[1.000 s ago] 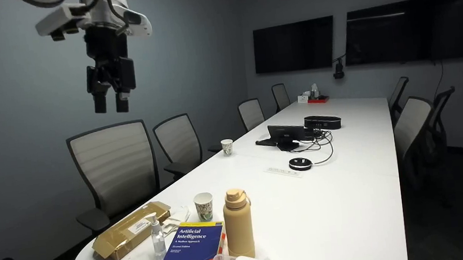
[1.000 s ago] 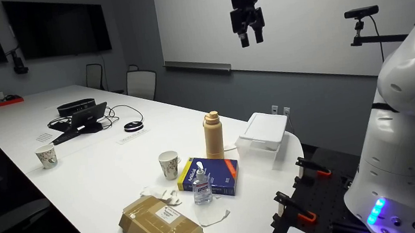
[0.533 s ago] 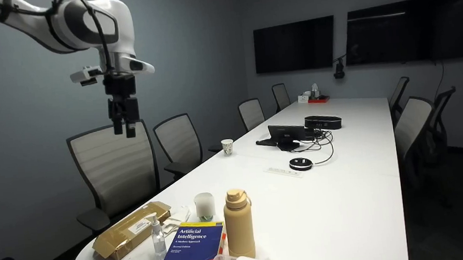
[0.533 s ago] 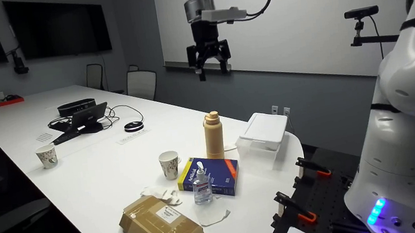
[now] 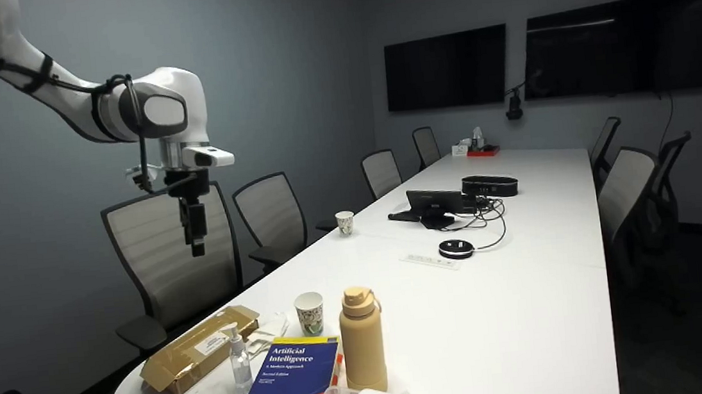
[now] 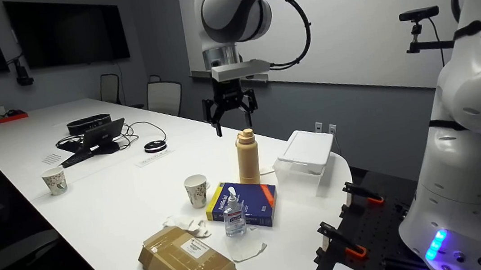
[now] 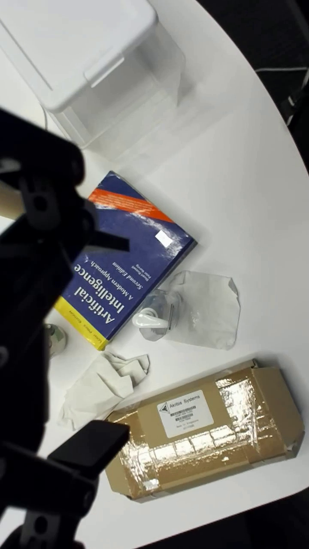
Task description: Push the top of the transparent bottle
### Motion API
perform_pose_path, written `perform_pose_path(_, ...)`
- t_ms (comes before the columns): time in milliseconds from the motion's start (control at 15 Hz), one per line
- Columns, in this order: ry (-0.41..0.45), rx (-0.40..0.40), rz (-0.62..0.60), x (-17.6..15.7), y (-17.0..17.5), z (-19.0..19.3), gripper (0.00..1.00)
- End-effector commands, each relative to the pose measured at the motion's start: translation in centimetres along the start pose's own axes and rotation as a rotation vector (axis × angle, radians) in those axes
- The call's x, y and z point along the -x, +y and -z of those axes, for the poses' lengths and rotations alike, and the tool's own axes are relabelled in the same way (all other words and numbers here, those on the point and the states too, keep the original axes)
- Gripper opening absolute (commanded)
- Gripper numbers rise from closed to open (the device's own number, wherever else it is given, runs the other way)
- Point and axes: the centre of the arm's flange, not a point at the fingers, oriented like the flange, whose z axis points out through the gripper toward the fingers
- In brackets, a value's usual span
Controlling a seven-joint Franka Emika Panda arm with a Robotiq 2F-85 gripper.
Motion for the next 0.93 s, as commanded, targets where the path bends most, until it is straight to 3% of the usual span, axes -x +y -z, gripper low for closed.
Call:
perform_pose_path(0,-0.02,-0.043,-0.032,0.0,0.5,-4.3,1.0)
perform_pose_path(133,-0.038,-0.06,-0.046,-0.3,0.8,-6.3,1.0)
perform_pose_path(200,-0.046,-0.07,-0.051,-0.4,1.0,-7.1,0.75)
perform_pose_path(333,-0.056,-0.085,-0.059,-0.8,1.1,-8.7,0.66)
perform_pose_path(867,-0.059,-0.092,-0.017,-3.2,1.6,-13.2,0.03)
